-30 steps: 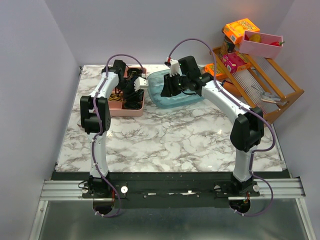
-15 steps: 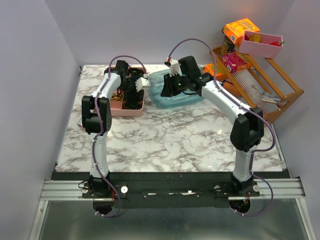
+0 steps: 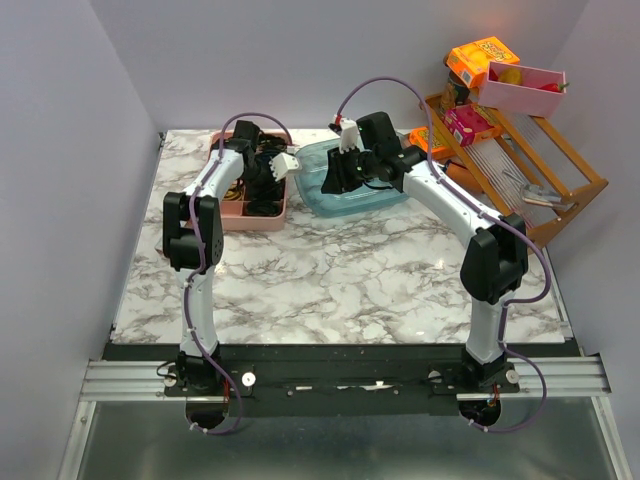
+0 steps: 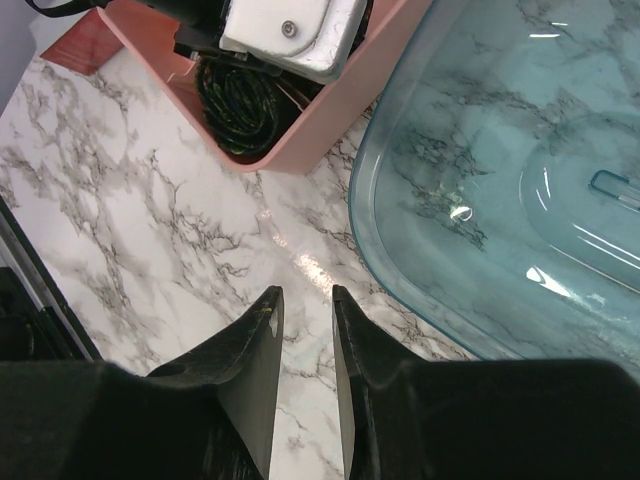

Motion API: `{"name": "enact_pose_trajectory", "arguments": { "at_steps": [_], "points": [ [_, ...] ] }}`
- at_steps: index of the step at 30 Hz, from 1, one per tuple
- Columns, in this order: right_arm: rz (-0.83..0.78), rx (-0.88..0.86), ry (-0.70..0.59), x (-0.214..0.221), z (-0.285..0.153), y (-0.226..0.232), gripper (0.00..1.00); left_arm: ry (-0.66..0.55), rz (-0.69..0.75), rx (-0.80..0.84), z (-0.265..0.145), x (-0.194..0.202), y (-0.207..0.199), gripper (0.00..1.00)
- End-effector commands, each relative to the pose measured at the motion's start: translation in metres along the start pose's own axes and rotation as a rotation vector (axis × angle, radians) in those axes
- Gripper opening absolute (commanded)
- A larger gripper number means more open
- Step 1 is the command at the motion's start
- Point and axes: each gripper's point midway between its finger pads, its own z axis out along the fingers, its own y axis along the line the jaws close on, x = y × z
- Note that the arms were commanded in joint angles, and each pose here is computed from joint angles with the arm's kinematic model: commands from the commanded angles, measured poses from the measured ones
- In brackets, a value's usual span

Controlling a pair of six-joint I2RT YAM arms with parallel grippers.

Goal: Roll the ties
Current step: Place the tie in the storage box.

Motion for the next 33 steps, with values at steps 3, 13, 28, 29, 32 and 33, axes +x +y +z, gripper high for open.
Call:
{"name": "enact_pose_trajectory", "arguments": {
  "at_steps": [3, 13, 28, 29, 32, 33],
  "points": [
    [0.023, -0.006, 0.041, 0.013, 0.005, -0.003, 0.34, 0.121, -0.021, -0.119, -0.005, 0.035, 0.025, 0.34],
    [0.024, -0.007, 0.044, 0.014, 0.006, -0.004, 0.34, 0.063, -0.021, -0.156, -0.032, 0.021, 0.029, 0.65],
    [0.028, -0.019, 0.049, 0.016, 0.007, -0.003, 0.34, -0.018, -0.023, -0.236, -0.074, -0.007, 0.042, 0.94],
    [0.027, -0.019, 0.05, 0.016, 0.008, -0.003, 0.34, -0.038, -0.019, -0.233, -0.076, -0.012, 0.041, 0.97],
    [0.026, -0.019, 0.049, 0.016, 0.007, -0.003, 0.34, -0.077, -0.022, -0.251, -0.082, -0.022, 0.044, 0.98],
    [0.028, -0.02, 0.049, 0.016, 0.007, -0.002, 0.34, -0.1, -0.022, -0.261, -0.084, -0.027, 0.046, 0.98]
  ]
}}
